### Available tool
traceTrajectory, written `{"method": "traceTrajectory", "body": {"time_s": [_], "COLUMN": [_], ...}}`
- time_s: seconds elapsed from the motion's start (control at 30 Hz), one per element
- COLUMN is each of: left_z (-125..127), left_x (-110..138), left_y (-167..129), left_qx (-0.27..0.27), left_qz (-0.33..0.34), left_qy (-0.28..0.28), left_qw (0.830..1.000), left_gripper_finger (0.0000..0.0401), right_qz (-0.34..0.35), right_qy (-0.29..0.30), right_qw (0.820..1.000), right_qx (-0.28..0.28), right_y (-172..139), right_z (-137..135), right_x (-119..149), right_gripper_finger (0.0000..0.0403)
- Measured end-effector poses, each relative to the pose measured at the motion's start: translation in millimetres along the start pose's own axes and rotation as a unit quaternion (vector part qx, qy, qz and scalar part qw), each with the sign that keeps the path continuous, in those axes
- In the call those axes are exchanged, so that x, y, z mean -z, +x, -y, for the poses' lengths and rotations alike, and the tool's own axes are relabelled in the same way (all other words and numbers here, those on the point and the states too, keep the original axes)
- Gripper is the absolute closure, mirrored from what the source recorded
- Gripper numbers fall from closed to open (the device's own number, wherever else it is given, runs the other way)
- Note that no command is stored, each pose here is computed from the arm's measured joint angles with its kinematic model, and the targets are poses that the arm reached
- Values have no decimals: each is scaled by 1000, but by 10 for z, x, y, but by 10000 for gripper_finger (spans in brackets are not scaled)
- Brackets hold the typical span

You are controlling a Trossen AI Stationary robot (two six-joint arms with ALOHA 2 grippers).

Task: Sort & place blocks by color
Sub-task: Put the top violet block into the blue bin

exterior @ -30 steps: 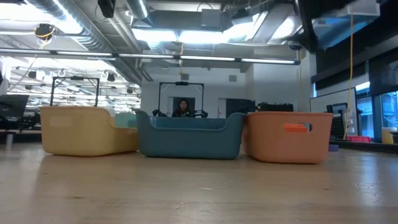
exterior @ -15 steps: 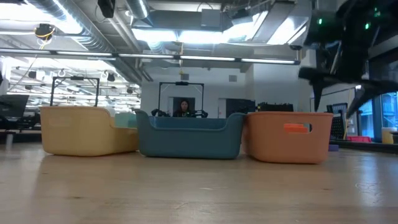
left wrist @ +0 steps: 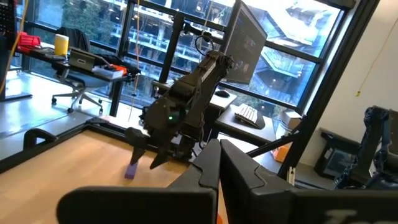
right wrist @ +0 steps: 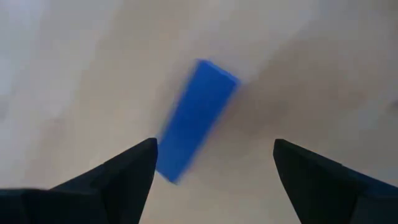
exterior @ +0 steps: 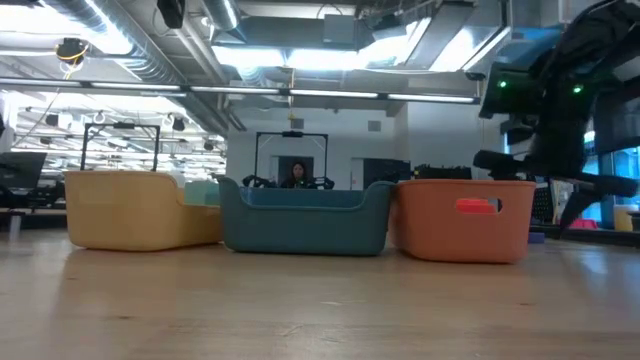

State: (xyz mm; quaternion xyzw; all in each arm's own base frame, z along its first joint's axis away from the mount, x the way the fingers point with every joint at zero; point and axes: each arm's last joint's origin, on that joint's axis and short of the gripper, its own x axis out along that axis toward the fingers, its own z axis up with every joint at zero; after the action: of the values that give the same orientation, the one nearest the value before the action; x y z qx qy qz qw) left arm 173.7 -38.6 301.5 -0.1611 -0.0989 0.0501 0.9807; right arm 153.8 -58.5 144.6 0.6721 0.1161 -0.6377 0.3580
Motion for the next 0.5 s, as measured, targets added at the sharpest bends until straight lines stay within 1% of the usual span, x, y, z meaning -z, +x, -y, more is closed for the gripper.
{"method": "traceTrajectory", "body": {"time_s": [0.07, 0.13, 0.2, 0.33, 0.43, 0.5], "left_z": [0, 0, 3, 8, 9, 9], "left_x": [0, -1, 0, 1, -2, -2], "left_y": [0, 0, 0, 0, 0, 0], "left_qx": [0, 0, 5, 13, 14, 14], "left_qz": [0, 0, -1, -3, -2, -2], "left_qy": [-1, -11, -13, -13, -14, -15], "left_qw": [1000, 1000, 1000, 1000, 1000, 1000], "left_gripper_finger": [401, 401, 401, 401, 401, 401], "right_qz": [15, 27, 33, 17, 22, 28], "right_qy": [11, 29, 44, 58, 60, 73], "right_qw": [1000, 999, 998, 998, 997, 996], "right_qx": [-15, -17, -7, 18, 32, 38], "right_y": [5, 17, 51, 158, 218, 239], "right_z": [-66, -119, -148, -192, -207, -204], "right_x": [5, -2, -21, -14, -10, -7], "right_gripper_finger": [80, 80, 80, 80, 80, 80]}}
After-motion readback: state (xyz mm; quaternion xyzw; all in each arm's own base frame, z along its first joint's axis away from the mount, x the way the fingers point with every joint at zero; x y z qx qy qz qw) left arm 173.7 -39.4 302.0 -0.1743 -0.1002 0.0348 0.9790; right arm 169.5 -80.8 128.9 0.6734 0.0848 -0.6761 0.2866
